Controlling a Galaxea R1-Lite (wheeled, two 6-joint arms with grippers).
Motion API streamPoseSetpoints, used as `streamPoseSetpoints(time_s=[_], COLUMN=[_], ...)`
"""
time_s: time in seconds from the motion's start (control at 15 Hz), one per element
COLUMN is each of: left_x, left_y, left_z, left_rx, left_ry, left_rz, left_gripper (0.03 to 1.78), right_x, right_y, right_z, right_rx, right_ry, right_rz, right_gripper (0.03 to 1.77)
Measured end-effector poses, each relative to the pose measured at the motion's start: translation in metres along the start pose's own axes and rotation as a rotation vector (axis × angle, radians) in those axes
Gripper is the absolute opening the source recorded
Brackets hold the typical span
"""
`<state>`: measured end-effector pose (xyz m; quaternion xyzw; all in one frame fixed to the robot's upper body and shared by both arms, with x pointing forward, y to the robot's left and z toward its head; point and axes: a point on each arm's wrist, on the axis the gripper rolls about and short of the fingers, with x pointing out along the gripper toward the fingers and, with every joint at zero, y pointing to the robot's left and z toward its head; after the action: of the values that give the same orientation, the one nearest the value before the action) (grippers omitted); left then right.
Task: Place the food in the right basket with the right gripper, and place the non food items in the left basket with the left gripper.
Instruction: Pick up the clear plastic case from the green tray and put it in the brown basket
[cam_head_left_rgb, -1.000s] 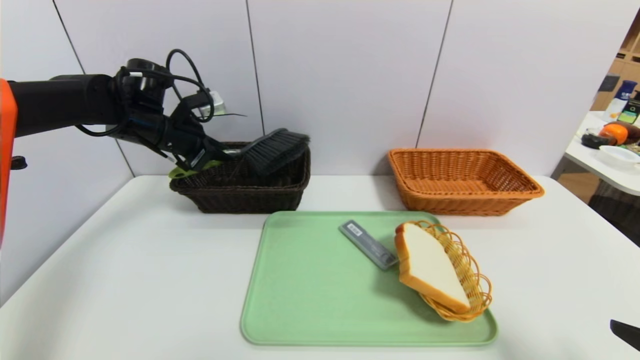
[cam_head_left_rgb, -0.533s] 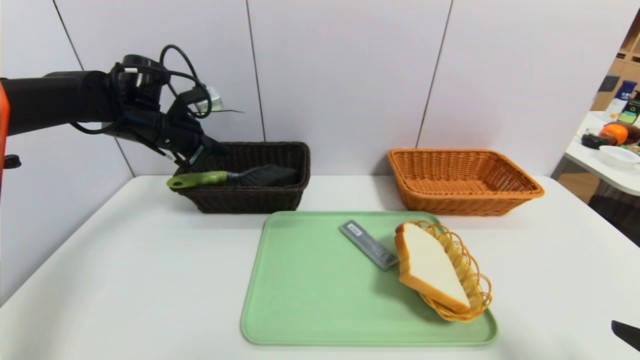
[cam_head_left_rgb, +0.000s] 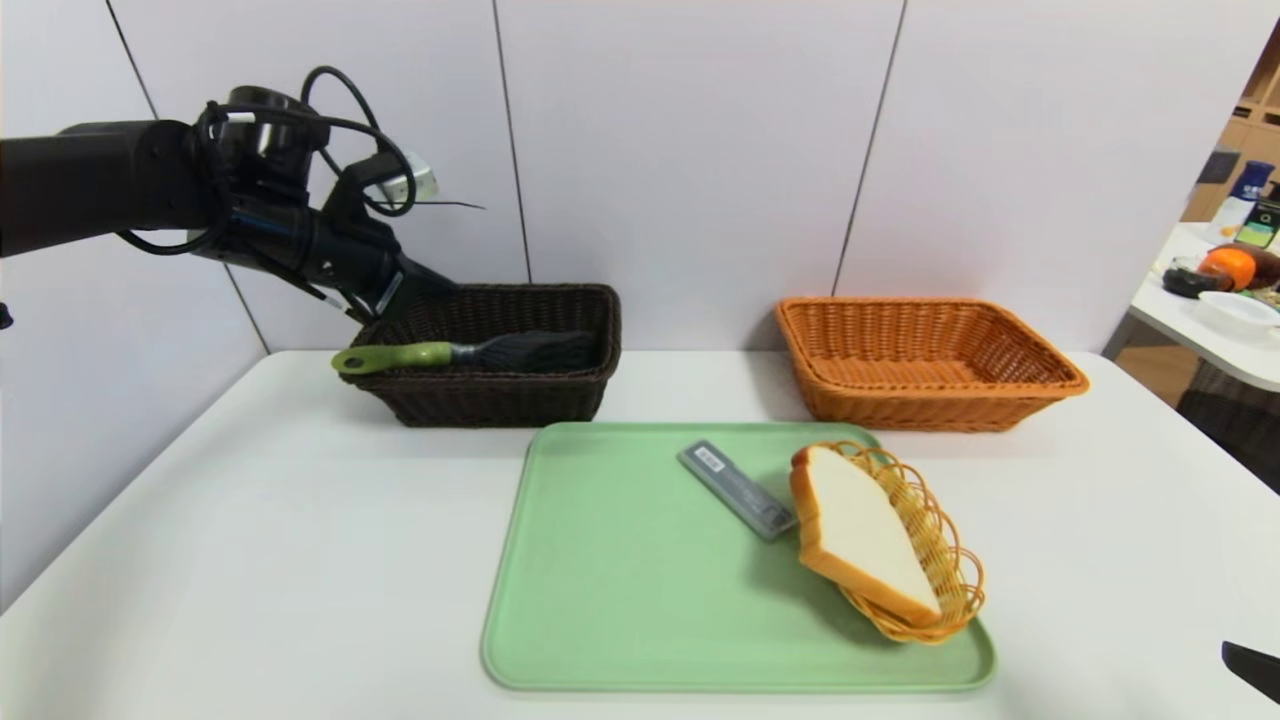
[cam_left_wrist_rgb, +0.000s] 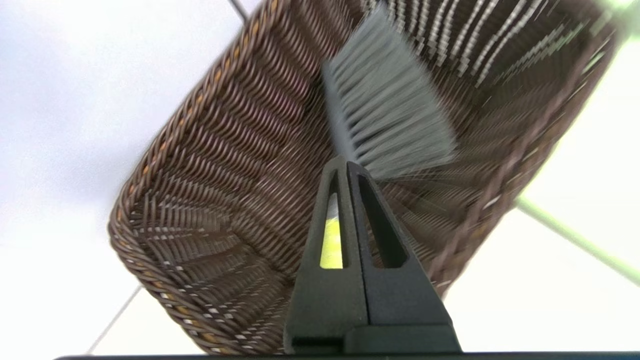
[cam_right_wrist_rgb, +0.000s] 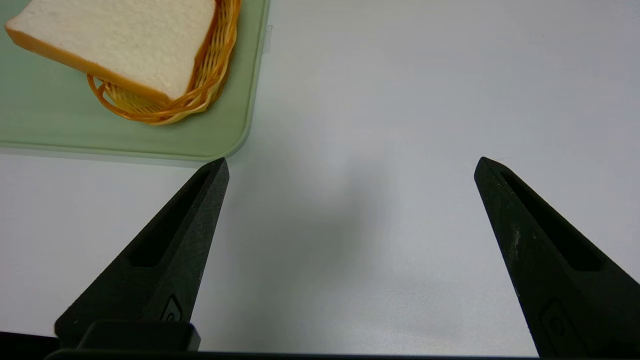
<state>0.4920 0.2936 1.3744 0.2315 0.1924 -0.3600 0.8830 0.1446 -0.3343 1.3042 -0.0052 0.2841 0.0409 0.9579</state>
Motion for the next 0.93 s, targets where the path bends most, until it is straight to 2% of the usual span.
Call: streamPoseSetpoints(time_s=[0.27,0.4,0.47,0.67,0.93], left_x=[-0.022,-0.031,-0.032,-0.032,-0.030], left_y=[-0.033,-0.060,-0.074,-0.120,-0.169], left_z=[0.034,0.046,0.048,0.057,0.069], left_rx=[-0.259,-0.405,-0.453,-0.504,-0.556], left_ry=[-0.056,-0.052,-0.036,0.026,0.088], left_rz=[-0.042,-0.096,-0.120,-0.162,-0.139], left_gripper=[0.05,0.05,0.05,0.05,0.05], right_x=[0.000,0.000,0.000,0.001,0.001], right_y=[0.000,0.000,0.000,0.000,0.000], right_z=[0.001,0.001,0.001,0.000,0.000], right_rx=[0.000,-0.001,-0.001,-0.001,0.001], right_ry=[-0.008,-0.007,-0.007,-0.004,-0.003], right_rz=[0.000,0.003,0.005,0.007,0.006], right_gripper=[1.70,1.70,1.70,1.70,1.70])
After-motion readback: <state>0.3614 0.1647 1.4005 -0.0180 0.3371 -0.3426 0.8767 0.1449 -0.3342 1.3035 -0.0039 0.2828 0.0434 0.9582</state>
